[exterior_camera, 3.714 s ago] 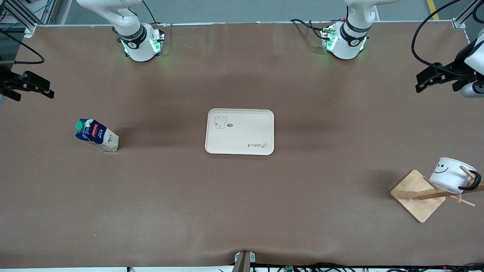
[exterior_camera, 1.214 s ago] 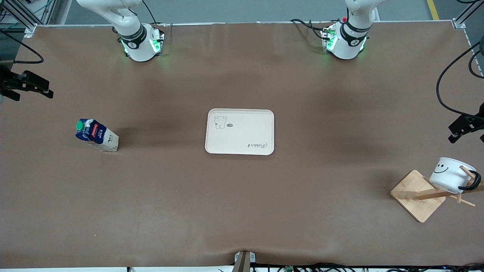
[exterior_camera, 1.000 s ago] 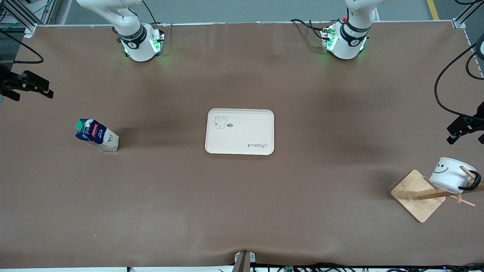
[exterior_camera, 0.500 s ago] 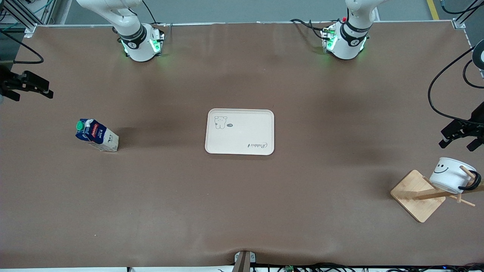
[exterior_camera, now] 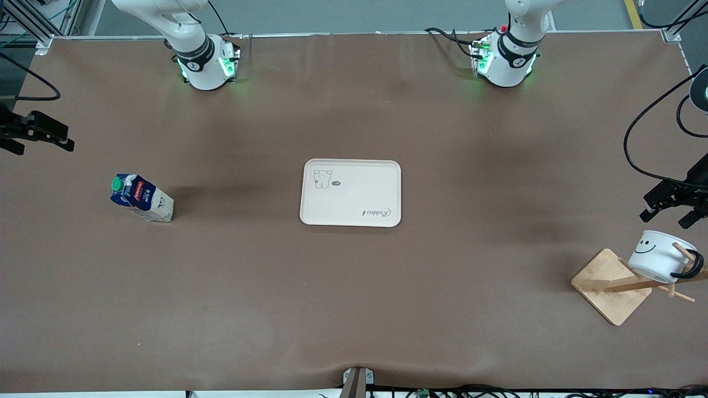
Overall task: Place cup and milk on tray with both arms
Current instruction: 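Lower the left gripper and grasp the white mug's rim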
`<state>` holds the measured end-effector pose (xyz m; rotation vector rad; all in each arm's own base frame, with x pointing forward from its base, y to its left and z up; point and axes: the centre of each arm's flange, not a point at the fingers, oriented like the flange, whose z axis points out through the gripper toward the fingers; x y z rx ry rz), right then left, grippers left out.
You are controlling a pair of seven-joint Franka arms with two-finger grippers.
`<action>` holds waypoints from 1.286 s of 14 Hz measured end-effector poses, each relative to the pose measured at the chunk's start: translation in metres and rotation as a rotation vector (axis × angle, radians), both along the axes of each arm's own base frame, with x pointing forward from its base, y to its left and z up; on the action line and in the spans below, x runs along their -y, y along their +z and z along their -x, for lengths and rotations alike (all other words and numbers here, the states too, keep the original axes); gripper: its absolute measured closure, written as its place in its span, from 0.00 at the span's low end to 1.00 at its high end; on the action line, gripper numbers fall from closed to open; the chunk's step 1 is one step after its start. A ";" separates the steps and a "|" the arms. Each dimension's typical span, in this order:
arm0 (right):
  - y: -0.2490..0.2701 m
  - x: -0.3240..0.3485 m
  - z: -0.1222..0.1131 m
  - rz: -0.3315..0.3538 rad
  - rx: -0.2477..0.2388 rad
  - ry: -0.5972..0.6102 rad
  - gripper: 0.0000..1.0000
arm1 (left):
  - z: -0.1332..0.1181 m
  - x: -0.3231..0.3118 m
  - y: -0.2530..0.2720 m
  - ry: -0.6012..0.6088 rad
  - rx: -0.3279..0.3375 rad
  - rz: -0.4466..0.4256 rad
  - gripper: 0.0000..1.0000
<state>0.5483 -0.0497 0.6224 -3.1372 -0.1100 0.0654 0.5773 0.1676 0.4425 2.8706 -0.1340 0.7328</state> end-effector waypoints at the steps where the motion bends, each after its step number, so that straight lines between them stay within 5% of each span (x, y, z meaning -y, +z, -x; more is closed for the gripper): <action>1: 0.000 0.000 0.000 0.000 0.000 0.000 0.00 | -0.002 0.001 0.001 -0.003 0.003 0.001 0.00; 12: 0.001 0.000 0.000 0.000 0.001 0.000 0.00 | -0.030 -0.008 -0.021 -0.037 0.057 0.039 0.19; 14: 0.000 0.000 0.000 0.000 0.000 0.000 0.00 | -0.032 -0.008 -0.020 -0.040 0.061 0.038 0.37; 18: -0.006 0.000 -0.003 0.001 -0.012 0.000 0.00 | -0.033 -0.009 -0.018 -0.040 0.066 0.036 0.52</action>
